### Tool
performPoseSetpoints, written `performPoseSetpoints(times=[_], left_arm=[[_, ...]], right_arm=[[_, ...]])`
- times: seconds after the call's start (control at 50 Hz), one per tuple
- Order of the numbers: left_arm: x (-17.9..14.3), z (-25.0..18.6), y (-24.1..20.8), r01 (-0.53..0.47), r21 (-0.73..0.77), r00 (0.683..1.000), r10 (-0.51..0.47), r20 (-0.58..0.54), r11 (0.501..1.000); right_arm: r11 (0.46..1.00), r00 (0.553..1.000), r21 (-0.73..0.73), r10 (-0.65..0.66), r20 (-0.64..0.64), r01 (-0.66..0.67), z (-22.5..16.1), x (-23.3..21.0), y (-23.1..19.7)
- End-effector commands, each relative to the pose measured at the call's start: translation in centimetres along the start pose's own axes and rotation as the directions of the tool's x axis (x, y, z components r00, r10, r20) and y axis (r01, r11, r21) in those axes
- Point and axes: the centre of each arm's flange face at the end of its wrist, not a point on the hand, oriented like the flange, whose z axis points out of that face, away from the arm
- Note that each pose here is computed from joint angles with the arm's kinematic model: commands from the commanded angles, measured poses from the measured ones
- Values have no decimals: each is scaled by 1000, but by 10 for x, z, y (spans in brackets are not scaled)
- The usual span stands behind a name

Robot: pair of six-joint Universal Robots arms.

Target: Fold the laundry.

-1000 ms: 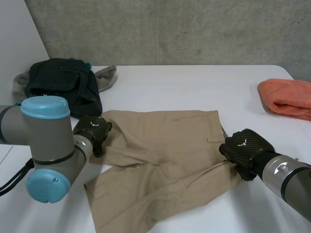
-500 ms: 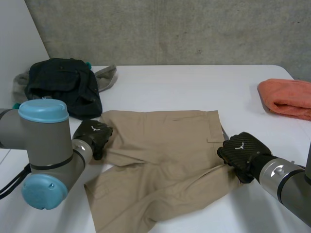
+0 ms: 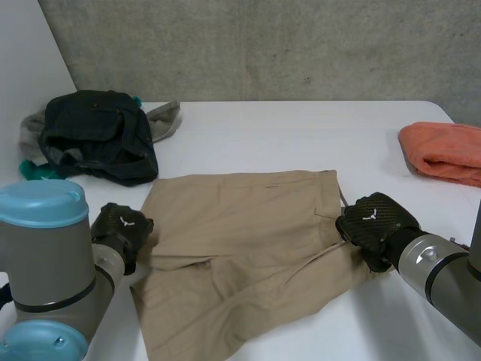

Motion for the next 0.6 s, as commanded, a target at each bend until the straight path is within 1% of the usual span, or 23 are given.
performPoseSetpoints(times=[0.02,0.12,0.2,0.28,0.3,0.32,0.38,0.44,0.46,0.52,0.54,0.6], left_arm=[[-2,10,3,-11,-26,1000,12,19,1000],[-8,5,-6,-5,13,999,4,38,1000],[-23,-14,-25,32,99,996,-41,85,995],[-24,-41,-42,114,186,989,-129,70,976],[-21,-55,-47,168,215,983,-179,36,962],[-18,-62,-47,192,218,980,-200,14,957],[-6,-87,-41,264,166,964,-255,-75,950],[2,-98,-32,304,98,948,-290,-134,948],[8,-103,-25,327,49,933,-315,-171,944],[16,-108,-17,366,-11,906,-359,-222,931],[20,-108,-13,391,-42,889,-389,-243,920],[25,-106,-9,424,-67,866,-426,-260,903]], right_arm=[[1000,1000,9,-2,3,2,0,-1,-2],[1000,1000,24,0,-4,0,3,1,-7],[999,1000,36,20,-5,-19,12,3,-12],[998,998,37,61,-34,-60,20,10,-15],[997,997,38,70,-43,-69,21,12,-15],[996,995,38,79,-54,-77,22,14,-15],[993,989,65,108,-97,-102,26,22,-18],[989,985,91,127,-114,-117,28,25,-20],[989,985,92,129,-116,-118,28,26,-20],[989,985,89,131,-112,-121,28,25,-19],[988,985,91,132,-109,-122,28,25,-19],[988,986,89,134,-99,-125,27,22,-18]])
